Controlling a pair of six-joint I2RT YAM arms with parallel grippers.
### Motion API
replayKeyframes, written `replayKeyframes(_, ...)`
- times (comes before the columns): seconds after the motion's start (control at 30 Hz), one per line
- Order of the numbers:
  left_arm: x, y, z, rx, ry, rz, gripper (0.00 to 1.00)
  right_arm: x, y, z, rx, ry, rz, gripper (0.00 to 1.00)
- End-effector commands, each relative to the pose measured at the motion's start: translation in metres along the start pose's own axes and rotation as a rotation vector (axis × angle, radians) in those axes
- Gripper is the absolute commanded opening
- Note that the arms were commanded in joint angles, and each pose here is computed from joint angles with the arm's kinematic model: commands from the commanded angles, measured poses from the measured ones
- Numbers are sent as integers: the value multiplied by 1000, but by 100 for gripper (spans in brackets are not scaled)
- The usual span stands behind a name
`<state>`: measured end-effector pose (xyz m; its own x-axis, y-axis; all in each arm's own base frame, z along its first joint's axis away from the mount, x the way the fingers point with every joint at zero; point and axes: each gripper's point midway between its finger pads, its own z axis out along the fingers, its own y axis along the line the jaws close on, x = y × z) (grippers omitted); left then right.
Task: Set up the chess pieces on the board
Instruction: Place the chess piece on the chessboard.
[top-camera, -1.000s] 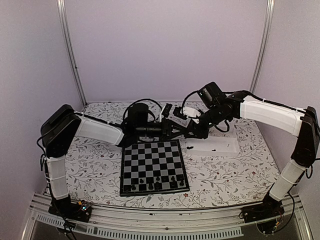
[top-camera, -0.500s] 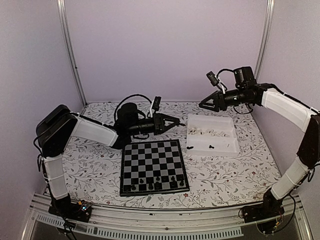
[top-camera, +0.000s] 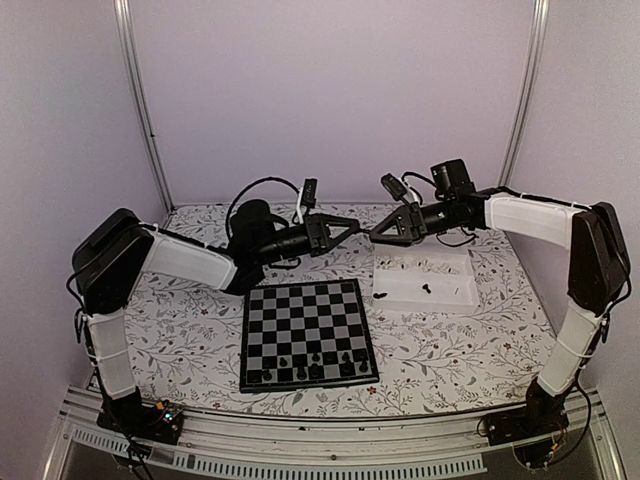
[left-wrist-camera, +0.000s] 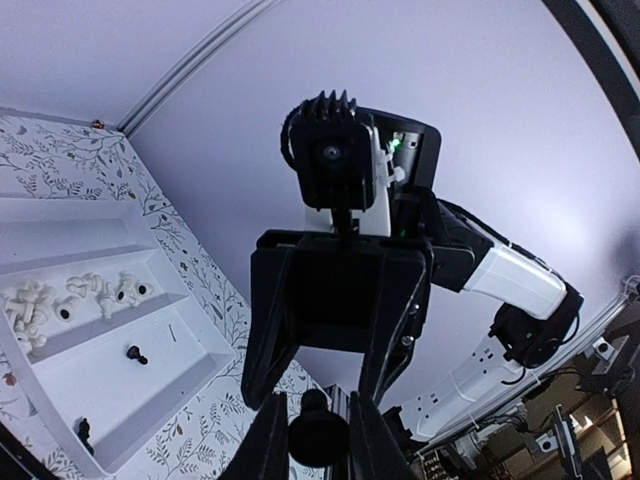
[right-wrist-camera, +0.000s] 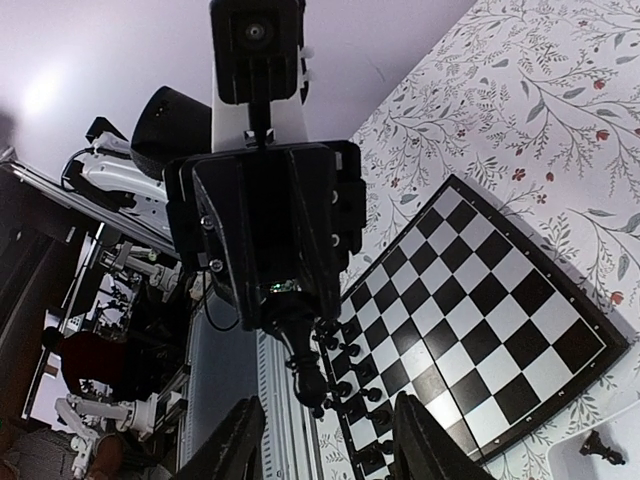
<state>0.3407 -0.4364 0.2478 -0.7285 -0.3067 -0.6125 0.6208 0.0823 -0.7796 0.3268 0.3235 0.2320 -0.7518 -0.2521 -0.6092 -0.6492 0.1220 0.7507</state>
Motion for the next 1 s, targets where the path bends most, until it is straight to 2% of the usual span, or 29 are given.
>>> replayKeyframes(0.0,-4,-8,5,40,-12,31,17,-6,14,9,-70,8,-15,45)
replayKeyframes(0.3,1,-6,8,43,2,21,17,-6,19,11,-144,19,-15,30)
replayKeyframes(0.63,6,-9,12,57,20,9,16,-8,18,12,-158,20,-7,27)
replayKeyframes(0.97,10,-9,12,62,36,-3,16,-12,16,12,-152,16,-34,12)
